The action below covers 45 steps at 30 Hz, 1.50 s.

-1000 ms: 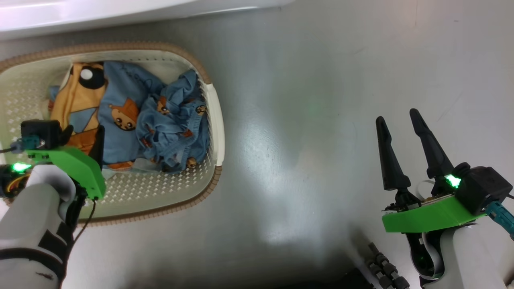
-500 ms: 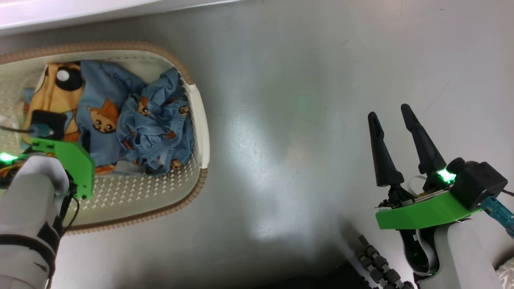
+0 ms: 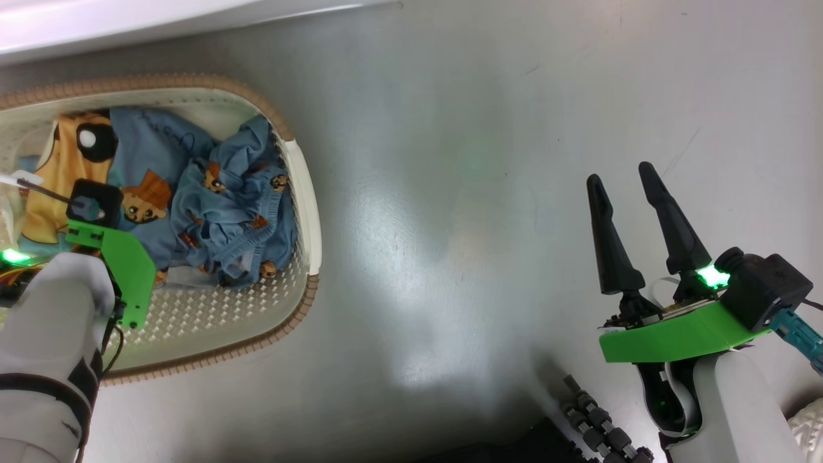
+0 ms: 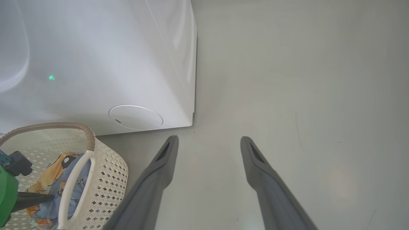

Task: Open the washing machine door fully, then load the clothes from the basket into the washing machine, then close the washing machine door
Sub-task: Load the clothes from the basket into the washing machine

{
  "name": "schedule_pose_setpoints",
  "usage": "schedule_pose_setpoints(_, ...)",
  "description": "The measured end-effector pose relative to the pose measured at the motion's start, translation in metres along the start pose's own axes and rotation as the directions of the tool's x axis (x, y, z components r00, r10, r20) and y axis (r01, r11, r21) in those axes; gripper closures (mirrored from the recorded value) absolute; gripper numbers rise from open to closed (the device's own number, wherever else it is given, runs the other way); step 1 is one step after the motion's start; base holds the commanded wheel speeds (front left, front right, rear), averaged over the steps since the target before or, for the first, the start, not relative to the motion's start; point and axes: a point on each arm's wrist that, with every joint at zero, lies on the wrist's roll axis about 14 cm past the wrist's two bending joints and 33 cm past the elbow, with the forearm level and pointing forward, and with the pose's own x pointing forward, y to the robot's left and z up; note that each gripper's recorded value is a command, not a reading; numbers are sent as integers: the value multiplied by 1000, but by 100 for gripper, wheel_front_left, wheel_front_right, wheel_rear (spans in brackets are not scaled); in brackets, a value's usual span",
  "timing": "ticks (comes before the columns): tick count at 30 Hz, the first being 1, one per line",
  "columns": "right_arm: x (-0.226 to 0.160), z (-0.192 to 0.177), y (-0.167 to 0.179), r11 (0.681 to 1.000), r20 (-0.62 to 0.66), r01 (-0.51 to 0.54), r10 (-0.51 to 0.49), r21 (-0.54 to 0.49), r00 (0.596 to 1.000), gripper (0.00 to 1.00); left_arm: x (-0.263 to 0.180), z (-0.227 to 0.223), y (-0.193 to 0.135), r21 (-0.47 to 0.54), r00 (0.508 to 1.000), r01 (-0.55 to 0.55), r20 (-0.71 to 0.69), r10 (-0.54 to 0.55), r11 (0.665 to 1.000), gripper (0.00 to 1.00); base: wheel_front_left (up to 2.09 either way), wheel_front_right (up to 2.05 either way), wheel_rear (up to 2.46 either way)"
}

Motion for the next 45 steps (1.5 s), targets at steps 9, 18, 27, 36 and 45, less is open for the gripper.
schedule_pose_setpoints(9, 0, 14, -2, 1000, 37, 6, -6, -2, 999, 0, -12, 10, 5, -46, 996, -13, 87, 17, 999, 100, 0, 0, 0)
schedule_pose_setpoints(18, -3, 43, 12, 1000, 106, -29, 30, -11, 994, 0, -50, 33, -4, -174, 963, 20, 269, 28, 985, 100, 0, 0, 0)
schedule_pose_setpoints(27, -15, 75, 31, 997, 178, -75, 78, -26, 981, 0, -108, 63, -2, -297, 892, 42, 441, 98, 954, 100, 0, 0, 0)
schedule_pose_setpoints(36, -39, 97, 49, 993, 223, -117, 120, -27, 967, 0, -185, 75, 16, -392, 762, 26, 603, 235, 920, 100, 0, 0, 0)
schedule_pose_setpoints(45, -72, 111, 59, 990, 256, -140, 143, -30, 956, 0, -272, 73, 34, -457, 591, -10, 715, 374, 890, 100, 0, 0, 0)
